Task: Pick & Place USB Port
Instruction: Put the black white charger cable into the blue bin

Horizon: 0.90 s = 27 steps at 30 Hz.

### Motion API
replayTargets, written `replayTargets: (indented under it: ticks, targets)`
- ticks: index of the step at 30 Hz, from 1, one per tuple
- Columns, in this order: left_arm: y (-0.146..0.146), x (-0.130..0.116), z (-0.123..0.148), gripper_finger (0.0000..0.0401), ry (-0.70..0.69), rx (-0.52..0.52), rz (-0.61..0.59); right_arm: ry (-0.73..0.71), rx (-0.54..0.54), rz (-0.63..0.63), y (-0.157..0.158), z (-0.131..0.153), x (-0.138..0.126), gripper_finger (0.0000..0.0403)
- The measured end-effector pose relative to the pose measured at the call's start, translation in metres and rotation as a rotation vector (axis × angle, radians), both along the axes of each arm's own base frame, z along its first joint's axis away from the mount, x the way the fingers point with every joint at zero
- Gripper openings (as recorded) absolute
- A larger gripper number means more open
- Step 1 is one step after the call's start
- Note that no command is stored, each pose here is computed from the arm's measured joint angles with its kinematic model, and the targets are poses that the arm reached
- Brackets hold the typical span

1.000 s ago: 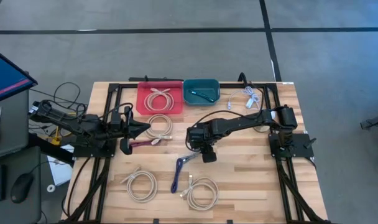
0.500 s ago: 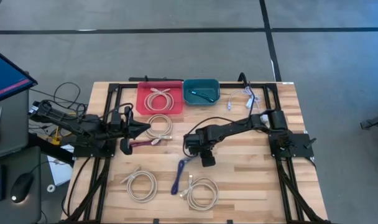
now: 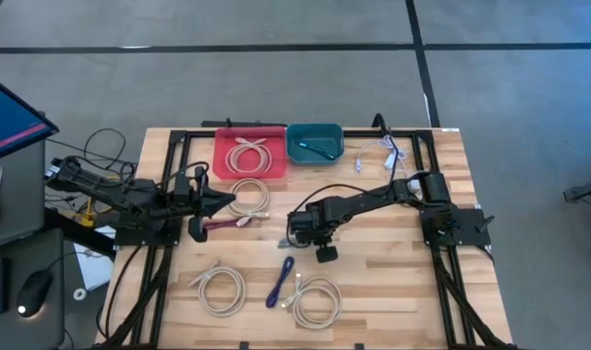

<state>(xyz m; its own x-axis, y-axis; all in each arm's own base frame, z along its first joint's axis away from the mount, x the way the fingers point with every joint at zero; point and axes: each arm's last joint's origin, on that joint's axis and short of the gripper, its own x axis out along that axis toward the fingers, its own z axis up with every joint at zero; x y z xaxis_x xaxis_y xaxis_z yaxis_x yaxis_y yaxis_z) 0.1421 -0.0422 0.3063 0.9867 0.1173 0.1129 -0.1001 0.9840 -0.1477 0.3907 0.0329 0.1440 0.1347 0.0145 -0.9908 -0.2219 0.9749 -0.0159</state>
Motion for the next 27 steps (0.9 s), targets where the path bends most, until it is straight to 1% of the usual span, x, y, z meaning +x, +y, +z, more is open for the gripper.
replayTargets:
  ticks: [3, 5, 9, 13, 18, 22, 27]
  targets:
    - [0.000, 0.000, 0.000, 0.0006, 0.000, 0.000, 0.000, -0.026, -0.003, 0.001, -0.002, 0.008, -0.001, 0.0009]
    - [0.000, 0.000, 0.000, 0.0006, 0.000, 0.000, 0.000, -0.052, -0.005, -0.005, -0.007, 0.022, -0.004, 0.0007]
    - [0.000, 0.000, 0.000, 0.0006, -0.001, 0.000, 0.000, -0.121, -0.010, -0.065, -0.022, 0.050, -0.010, 0.0005]
    - [0.000, 0.000, 0.000, 0.0006, -0.002, 0.000, 0.000, -0.208, -0.099, -0.158, -0.042, 0.085, -0.022, 0.0005]
    - [0.000, 0.000, 0.000, 0.0006, -0.001, 0.000, 0.000, -0.283, -0.160, -0.289, -0.071, 0.120, -0.042, 0.0005]
    - [0.000, 0.000, 0.000, 0.0006, -0.001, 0.000, 0.000, -0.304, -0.224, -0.359, -0.088, 0.142, -0.060, 0.0005]
    - [0.000, 0.000, 0.000, 0.0006, -0.001, -0.002, 0.014, -0.265, -0.295, -0.410, -0.108, 0.163, -0.077, 0.0005]
